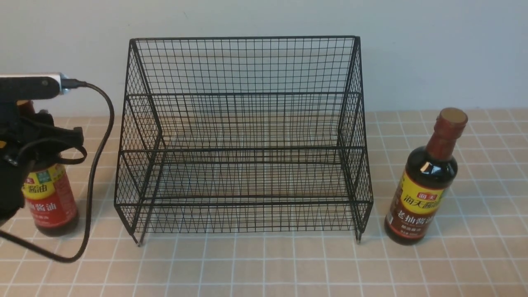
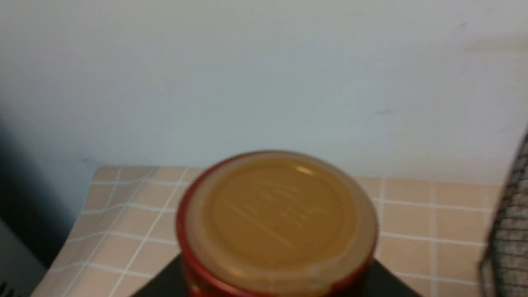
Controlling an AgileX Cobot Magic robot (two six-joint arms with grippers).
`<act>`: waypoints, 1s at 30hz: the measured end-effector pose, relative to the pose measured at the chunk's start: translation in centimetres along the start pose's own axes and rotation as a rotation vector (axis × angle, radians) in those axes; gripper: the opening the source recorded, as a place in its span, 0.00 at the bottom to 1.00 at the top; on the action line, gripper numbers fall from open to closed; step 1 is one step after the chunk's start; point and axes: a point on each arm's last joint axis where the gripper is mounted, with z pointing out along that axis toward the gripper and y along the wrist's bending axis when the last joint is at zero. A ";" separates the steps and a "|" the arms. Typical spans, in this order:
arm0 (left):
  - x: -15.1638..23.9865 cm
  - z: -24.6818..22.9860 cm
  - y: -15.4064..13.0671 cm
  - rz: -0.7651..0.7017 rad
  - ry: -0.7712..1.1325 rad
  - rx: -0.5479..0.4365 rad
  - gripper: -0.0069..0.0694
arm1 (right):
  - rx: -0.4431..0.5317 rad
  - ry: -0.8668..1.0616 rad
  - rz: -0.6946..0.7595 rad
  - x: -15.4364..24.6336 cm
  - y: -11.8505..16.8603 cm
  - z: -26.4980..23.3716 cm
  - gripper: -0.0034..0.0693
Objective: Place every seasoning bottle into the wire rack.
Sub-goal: Use the left arm to grab the condiment bottle closest to it, then use the left arm to put the condiment bottle back on the shelf
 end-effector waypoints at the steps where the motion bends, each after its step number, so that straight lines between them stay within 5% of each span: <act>1: -0.8 -0.5 0.0 -0.006 -0.016 0.017 0.43 | 0.000 0.000 0.000 0.0 0.0 0.0 0.03; 18: -16.3 -10.7 2.4 -0.088 -0.500 0.140 0.43 | 0.000 0.000 0.000 0.0 0.0 0.0 0.03; 30: -14.5 -7.6 -5.8 -0.115 -0.367 0.407 0.43 | 0.000 0.000 -0.001 0.0 0.0 0.0 0.03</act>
